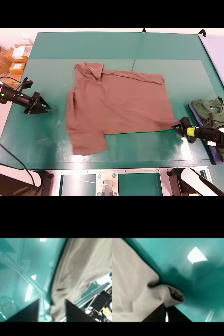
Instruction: Fold the shirts.
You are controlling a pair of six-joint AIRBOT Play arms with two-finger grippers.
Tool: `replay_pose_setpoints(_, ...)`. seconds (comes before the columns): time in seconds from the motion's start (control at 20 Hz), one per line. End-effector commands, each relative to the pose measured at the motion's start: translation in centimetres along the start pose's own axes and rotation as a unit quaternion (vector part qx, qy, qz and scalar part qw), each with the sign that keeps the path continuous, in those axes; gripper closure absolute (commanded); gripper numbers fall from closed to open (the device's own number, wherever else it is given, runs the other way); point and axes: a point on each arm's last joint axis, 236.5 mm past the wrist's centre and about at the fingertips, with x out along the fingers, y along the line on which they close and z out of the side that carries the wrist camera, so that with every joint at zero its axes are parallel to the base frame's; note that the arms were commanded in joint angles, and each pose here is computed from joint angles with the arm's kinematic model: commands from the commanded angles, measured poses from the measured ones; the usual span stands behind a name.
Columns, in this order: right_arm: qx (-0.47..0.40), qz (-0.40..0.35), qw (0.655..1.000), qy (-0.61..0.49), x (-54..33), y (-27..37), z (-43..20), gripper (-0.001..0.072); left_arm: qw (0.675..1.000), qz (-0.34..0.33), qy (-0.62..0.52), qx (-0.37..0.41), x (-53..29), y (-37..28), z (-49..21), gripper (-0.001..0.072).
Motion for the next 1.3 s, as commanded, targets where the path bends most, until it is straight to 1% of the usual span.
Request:
replay_pose_setpoints(0.0,-0.019,0.014,0.999,-0.025,-1.5,1.3,2.7,0.07,1.0,-0.003,-0.006,-0.003,1.6,0.0,-2.1,0.036)
replay_pose_setpoints(0.15,-0.018,0.013,1.0,-0.019,-1.3,1.2,2.3,0.0699,1.0,-0.021,0.002,-0.004,5.0,-0.9,-4.8,0.036)
replay_pose_setpoints(0.25,-0.025,0.014,0.999,-0.015,-1.2,1.4,2.0,0.0699,0.999,-0.019,0.033,-0.008,8.0,-1.2,-6.7,0.0358)
replay_pose_setpoints(0.3,-0.026,0.014,0.999,-0.012,-1.1,1.5,1.9,0.0699,0.999,-0.01,0.041,-0.005,9.5,-1.3,-7.2,0.0306)
replay_pose_setpoints(0.35,-0.027,0.016,0.999,-0.008,-1.1,1.6,1.7,0.0699,0.999,0.001,0.038,0.001,11.0,-1.4,-7.2,0.0271)
replay_pose_setpoints(0.5,-0.028,0.019,0.999,0.006,-1.1,1.7,1.0,0.0699,0.999,0.02,0.013,0.022,13.9,-2.9,-6.0,0.0271)
replay_pose_setpoints(0.65,-0.037,0.02,0.999,0.011,-1.1,1.8,0.7,0.0699,0.999,0.021,-0.007,0.041,15.5,-4.6,-5.1,0.0276)
replay_pose_setpoints(0.7,-0.038,0.02,0.999,0.011,-1.1,1.8,0.7,0.07,0.999,0.019,-0.012,0.044,15.8,-5.1,-4.9,0.0449)
replay_pose_setpoints(0.75,-0.04,0.021,0.999,0.011,-1.1,1.8,0.7,0.07,0.999,0.017,-0.011,0.049,15.9,-5.2,-4.9,0.0672)
replay_pose_setpoints(0.85,-0.037,0.036,0.999,0.007,-1.3,2.7,1.0,0.07,0.998,0.005,0.003,0.055,15.3,-6.2,-5.3,0.068)
replay_pose_setpoints(0.95,-0.052,0.105,0.993,0.0,-2.6,6.7,1.8,0.07,0.996,-0.005,-0.011,0.093,13.1,-8.8,-4.9,0.068)
replay_pose_setpoints(1.05,-0.081,0.191,0.978,-0.012,-5.9,12.6,3.2,0.07,0.985,-0.012,-0.074,0.154,8.4,-13.9,-3.5,0.068)
replay_pose_setpoints(1.15,-0.139,0.277,0.949,-0.05,-11.9,19.5,4.7,0.07,0.956,-0.018,-0.167,0.239,1.2,-21.1,-3.1,0.068)
replay_pose_setpoints(1.2,-0.174,0.317,0.929,-0.08,-15.9,23.1,5.0,0.07,0.931,-0.023,-0.227,0.284,-3.3,-25.5,-3.6,0.068)
replay_pose_setpoints(1.25,-0.218,0.356,0.901,-0.121,-20.8,27.1,4.9,0.07,0.899,-0.025,-0.282,0.335,-7.7,-29.6,-4.9,0.0681)
